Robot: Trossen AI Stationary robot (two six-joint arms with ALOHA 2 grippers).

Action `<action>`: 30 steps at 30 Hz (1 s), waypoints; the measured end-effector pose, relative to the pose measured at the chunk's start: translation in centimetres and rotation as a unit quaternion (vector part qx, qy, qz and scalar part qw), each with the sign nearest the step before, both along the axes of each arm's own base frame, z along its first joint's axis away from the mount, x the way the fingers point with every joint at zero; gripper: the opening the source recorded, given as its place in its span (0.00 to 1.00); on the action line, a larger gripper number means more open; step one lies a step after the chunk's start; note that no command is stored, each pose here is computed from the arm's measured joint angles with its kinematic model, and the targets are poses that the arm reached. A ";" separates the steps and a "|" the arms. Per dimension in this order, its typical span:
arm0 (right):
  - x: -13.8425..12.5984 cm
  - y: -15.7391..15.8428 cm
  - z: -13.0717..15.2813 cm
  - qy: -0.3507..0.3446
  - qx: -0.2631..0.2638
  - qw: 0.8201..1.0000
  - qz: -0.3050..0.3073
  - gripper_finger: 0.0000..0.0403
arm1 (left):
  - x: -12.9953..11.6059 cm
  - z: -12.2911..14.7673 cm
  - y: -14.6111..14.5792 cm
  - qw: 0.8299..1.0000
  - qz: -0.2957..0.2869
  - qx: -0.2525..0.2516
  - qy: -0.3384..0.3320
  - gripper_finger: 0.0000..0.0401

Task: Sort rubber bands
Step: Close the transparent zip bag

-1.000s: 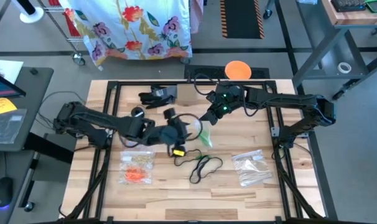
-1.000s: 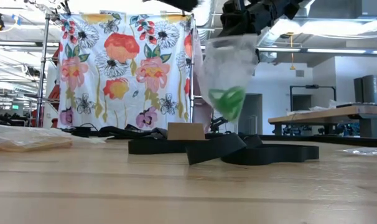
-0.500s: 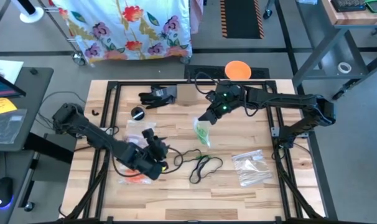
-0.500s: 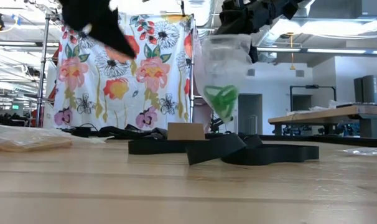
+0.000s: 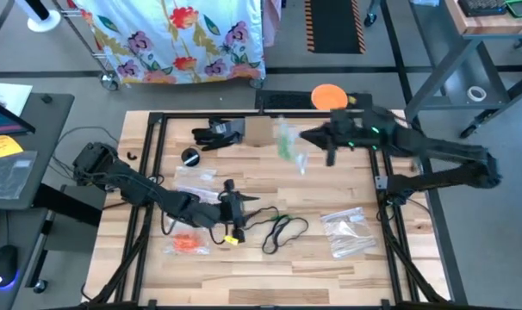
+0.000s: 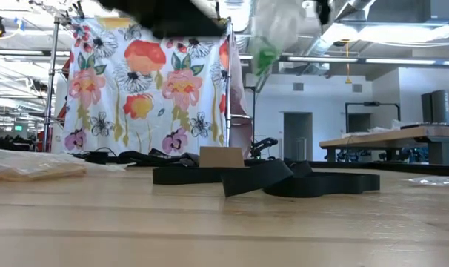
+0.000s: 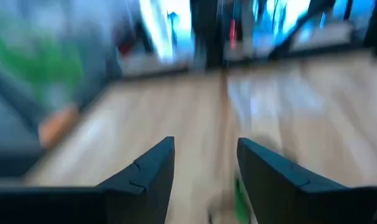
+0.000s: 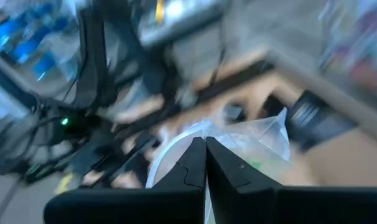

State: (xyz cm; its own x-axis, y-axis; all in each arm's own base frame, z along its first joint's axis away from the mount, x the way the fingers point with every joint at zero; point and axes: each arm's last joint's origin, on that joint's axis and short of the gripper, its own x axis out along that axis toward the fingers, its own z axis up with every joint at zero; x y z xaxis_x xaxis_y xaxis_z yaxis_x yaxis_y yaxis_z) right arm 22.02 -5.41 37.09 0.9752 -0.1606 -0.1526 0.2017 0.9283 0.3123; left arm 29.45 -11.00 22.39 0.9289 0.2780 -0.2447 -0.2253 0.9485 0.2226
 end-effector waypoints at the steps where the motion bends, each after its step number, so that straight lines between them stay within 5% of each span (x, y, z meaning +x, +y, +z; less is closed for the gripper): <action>1: -0.8 0.5 -0.5 -0.022 -0.002 1.000 -0.010 0.00 | 0.3 0.6 -0.1 0.999 -0.008 0.015 -0.029 0.42; 6: -3.4 1.6 -4.0 -0.163 0.085 0.981 -0.060 0.00 | 1.3 1.7 -1.2 0.987 -0.040 0.089 -0.127 0.42; 13: -3.7 0.9 -6.0 -0.242 0.126 0.957 -0.097 0.00 | 3.3 -0.8 -1.1 0.985 0.020 0.137 -0.103 0.42; 21: -1.3 1.6 -7.3 -0.208 0.088 0.971 -0.074 0.00 | 6.6 -0.5 -0.9 0.962 0.102 0.238 -0.083 0.42; 30: 0.5 3.5 -6.9 -0.299 0.052 0.952 -0.043 0.08 | 8.6 -0.5 0.4 0.961 0.146 0.221 -0.082 0.42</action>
State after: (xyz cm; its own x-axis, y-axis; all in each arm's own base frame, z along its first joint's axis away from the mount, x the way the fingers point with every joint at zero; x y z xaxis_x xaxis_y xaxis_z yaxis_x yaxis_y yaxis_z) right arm 22.57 -1.95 30.23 0.8768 -0.2583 0.4056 0.0332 0.8740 0.4847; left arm 38.03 -10.56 21.91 0.8118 0.5752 0.1012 -0.5337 0.6604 0.5283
